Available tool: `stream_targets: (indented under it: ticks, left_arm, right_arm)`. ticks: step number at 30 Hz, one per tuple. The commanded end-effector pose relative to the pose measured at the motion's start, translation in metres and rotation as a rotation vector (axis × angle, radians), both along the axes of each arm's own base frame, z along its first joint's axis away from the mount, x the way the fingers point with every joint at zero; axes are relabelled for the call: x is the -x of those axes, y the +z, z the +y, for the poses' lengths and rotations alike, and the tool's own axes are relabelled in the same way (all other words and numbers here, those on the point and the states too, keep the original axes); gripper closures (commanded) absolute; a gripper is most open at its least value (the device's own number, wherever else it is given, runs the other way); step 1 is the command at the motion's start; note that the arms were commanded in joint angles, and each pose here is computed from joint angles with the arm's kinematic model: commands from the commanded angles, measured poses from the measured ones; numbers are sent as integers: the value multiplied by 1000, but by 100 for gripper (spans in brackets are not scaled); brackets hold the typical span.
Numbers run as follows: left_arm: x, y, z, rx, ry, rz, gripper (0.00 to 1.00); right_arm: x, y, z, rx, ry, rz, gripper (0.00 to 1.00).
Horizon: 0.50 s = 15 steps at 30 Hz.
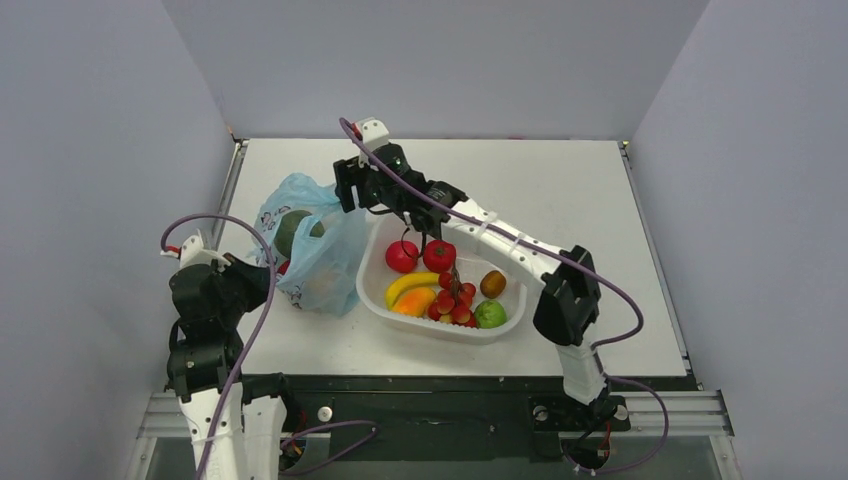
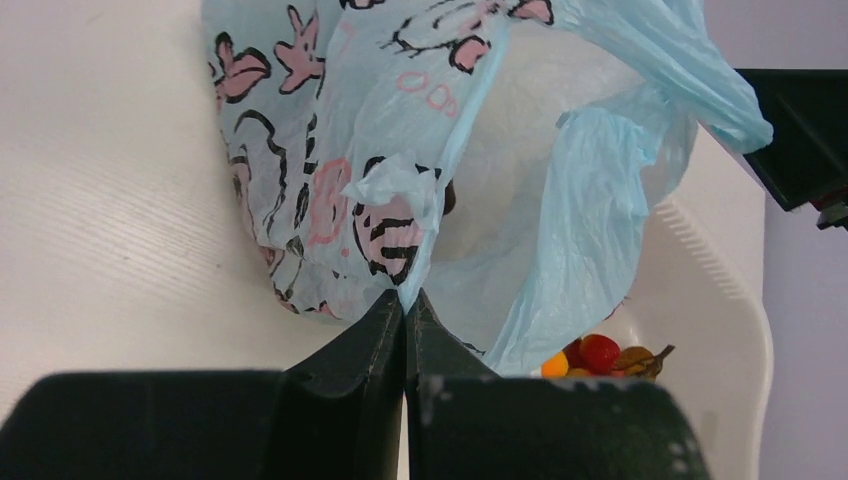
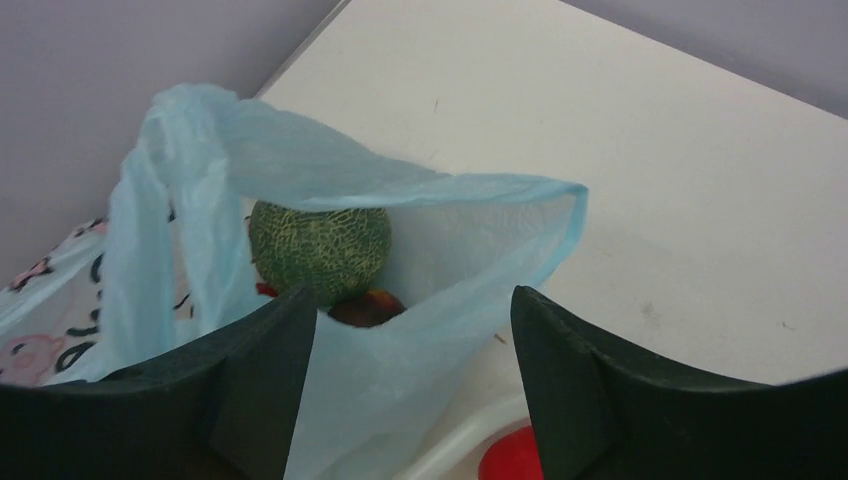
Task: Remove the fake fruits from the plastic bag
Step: Adjust the plastic bag at the center of the board.
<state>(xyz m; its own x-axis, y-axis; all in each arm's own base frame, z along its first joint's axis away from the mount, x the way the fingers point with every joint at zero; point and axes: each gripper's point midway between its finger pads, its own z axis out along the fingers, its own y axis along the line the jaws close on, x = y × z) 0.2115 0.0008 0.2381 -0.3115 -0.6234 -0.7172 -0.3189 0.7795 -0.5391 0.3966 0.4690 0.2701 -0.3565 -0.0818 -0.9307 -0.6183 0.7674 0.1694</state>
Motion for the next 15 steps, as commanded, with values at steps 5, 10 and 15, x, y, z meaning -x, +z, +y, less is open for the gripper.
stream_targets:
  ticks: [5,10,15]
  left_arm:
    - [-14,16,-25,19,-166,-129,100]
    - [-13,14,-28,22,-187,-124,100]
    - [-12,15,-30,21,-199,-125,100]
  right_arm:
    - [67,50,-11,-205,-31,96,23]
    - [87,34,4,-357,-165,258,20]
    - [95,2,16,-422,-230,329,17]
